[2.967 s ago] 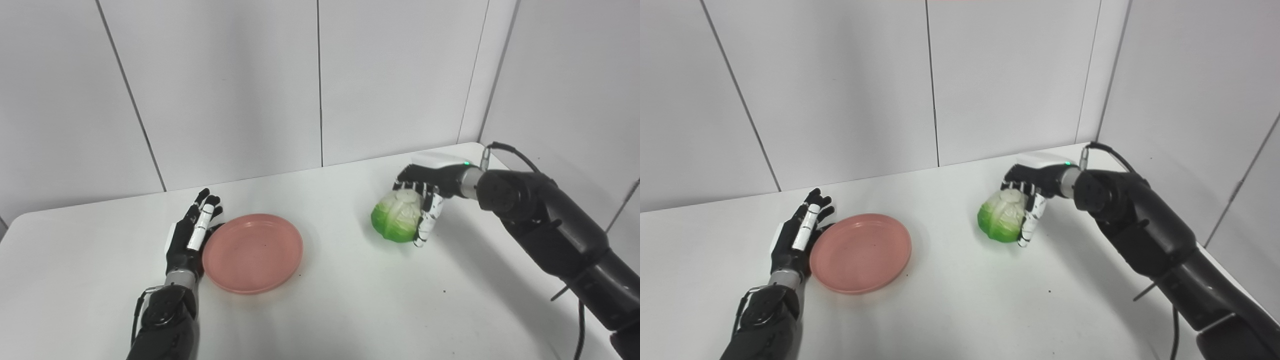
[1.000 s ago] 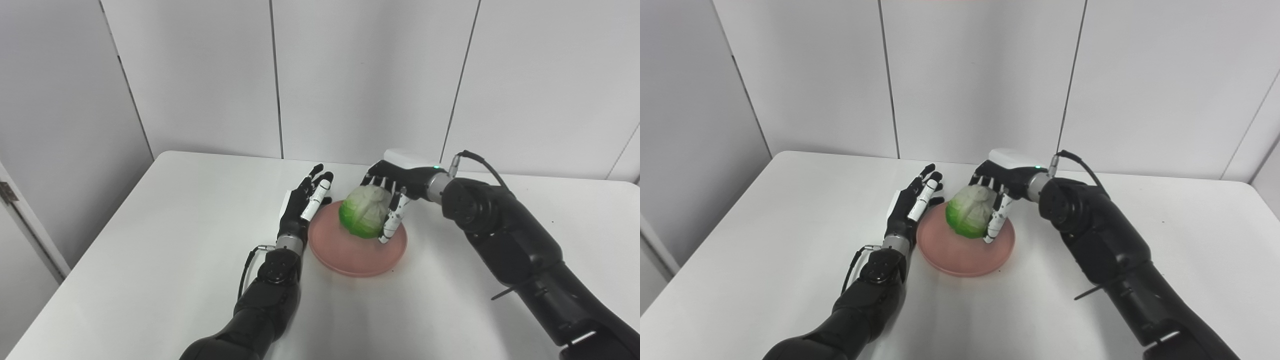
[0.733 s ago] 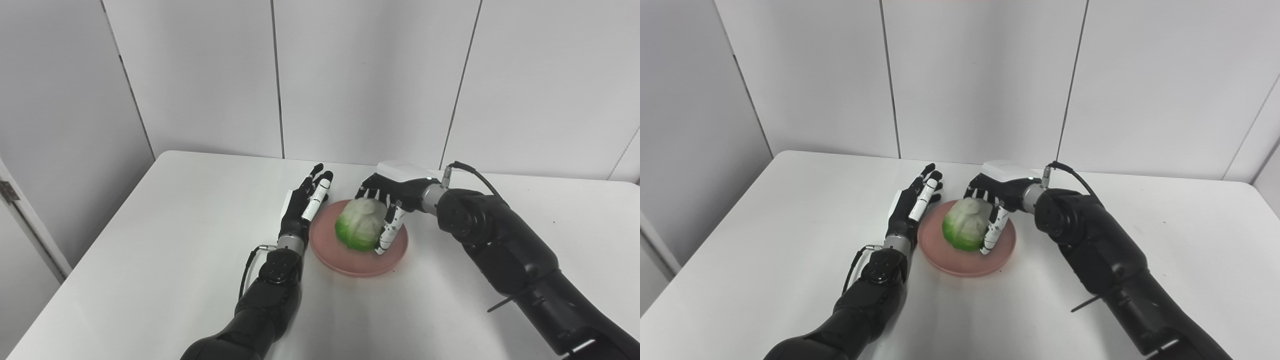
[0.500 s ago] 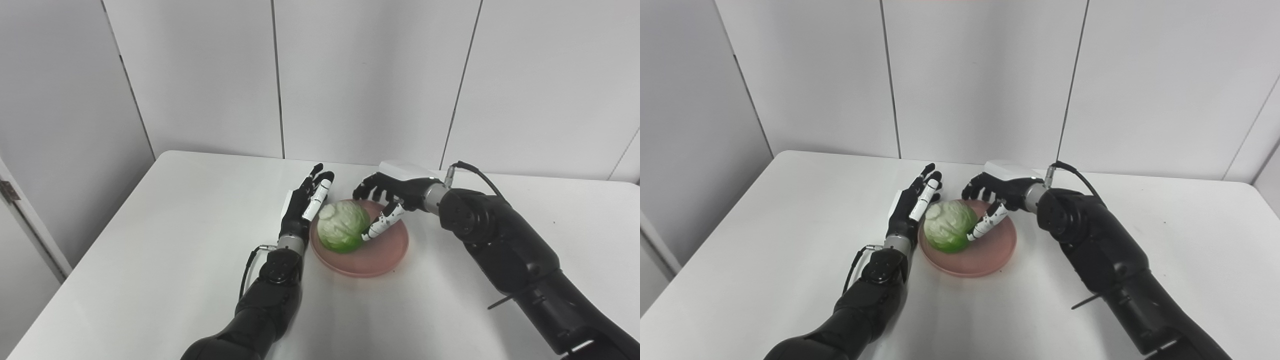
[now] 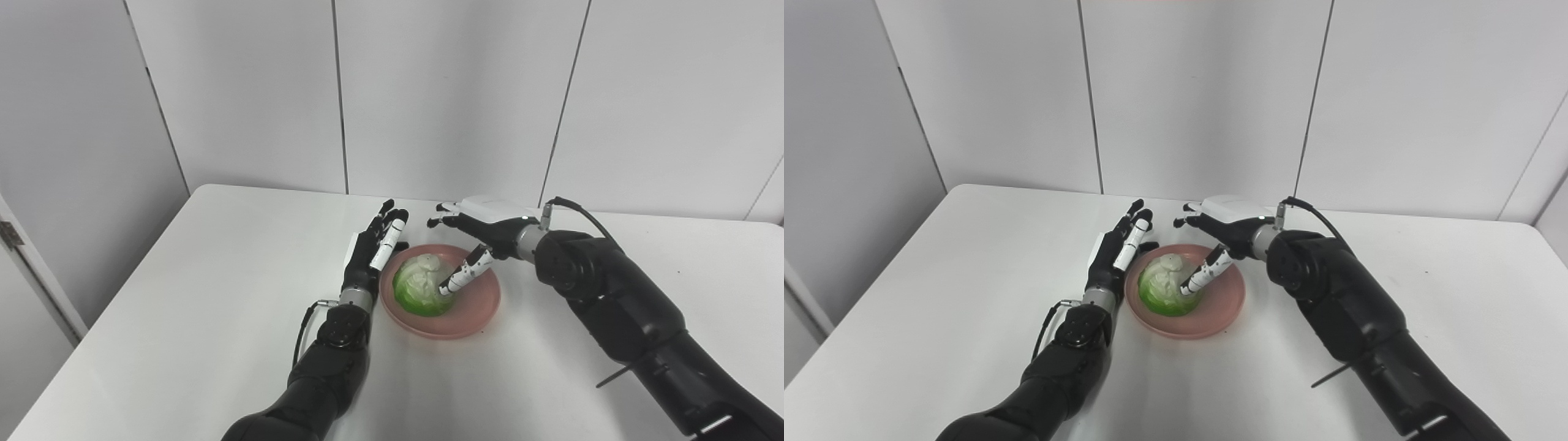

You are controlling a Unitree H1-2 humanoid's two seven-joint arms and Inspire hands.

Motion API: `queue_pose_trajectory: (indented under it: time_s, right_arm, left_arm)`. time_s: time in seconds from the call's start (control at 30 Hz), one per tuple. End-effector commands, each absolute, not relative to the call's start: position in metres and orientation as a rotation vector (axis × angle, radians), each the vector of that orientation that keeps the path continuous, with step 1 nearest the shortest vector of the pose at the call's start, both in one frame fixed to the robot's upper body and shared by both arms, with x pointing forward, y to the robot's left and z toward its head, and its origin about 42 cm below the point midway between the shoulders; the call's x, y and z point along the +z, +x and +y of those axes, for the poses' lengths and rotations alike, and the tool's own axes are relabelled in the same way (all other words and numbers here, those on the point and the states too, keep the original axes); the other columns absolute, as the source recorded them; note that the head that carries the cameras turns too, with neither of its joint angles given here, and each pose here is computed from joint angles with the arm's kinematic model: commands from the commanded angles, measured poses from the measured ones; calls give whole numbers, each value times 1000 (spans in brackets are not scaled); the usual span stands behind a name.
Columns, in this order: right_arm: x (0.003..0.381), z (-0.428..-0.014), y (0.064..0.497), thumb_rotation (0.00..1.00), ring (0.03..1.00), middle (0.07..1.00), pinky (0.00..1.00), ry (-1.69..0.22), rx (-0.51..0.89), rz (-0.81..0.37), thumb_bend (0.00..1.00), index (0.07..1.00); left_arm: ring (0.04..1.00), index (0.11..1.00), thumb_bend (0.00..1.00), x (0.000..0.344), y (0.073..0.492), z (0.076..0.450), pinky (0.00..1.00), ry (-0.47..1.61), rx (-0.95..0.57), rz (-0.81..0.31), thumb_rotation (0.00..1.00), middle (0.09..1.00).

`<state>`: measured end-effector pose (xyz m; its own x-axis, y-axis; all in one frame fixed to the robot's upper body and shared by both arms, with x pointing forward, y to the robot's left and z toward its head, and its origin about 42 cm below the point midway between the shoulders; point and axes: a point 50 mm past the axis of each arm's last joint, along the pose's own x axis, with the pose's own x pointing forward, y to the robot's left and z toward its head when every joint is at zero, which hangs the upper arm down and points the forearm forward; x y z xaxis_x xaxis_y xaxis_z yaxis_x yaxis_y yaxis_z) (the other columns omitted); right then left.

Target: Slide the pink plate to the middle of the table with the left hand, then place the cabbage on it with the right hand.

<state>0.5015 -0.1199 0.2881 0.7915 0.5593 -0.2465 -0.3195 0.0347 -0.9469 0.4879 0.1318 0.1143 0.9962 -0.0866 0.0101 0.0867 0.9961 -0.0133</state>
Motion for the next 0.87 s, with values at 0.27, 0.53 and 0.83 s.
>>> queue_pose_trajectory:
  time_s: [0.27,0.53,0.83]
  right_arm:
    - [284,-172,500,988,903,909,879,-518,377,-297,977,912]
    - [190,-183,490,1000,903,928,869,234,74,-123,953,968]
    - [142,-175,482,1000,966,975,993,342,5,-34,907,1000]
  left_arm:
    - [853,863,745,84,467,123,732,-41,-65,89,767,863]
    - [871,886,721,104,471,126,839,3,-26,-20,730,877]
    - [948,909,702,111,472,120,933,-27,23,-33,755,945]
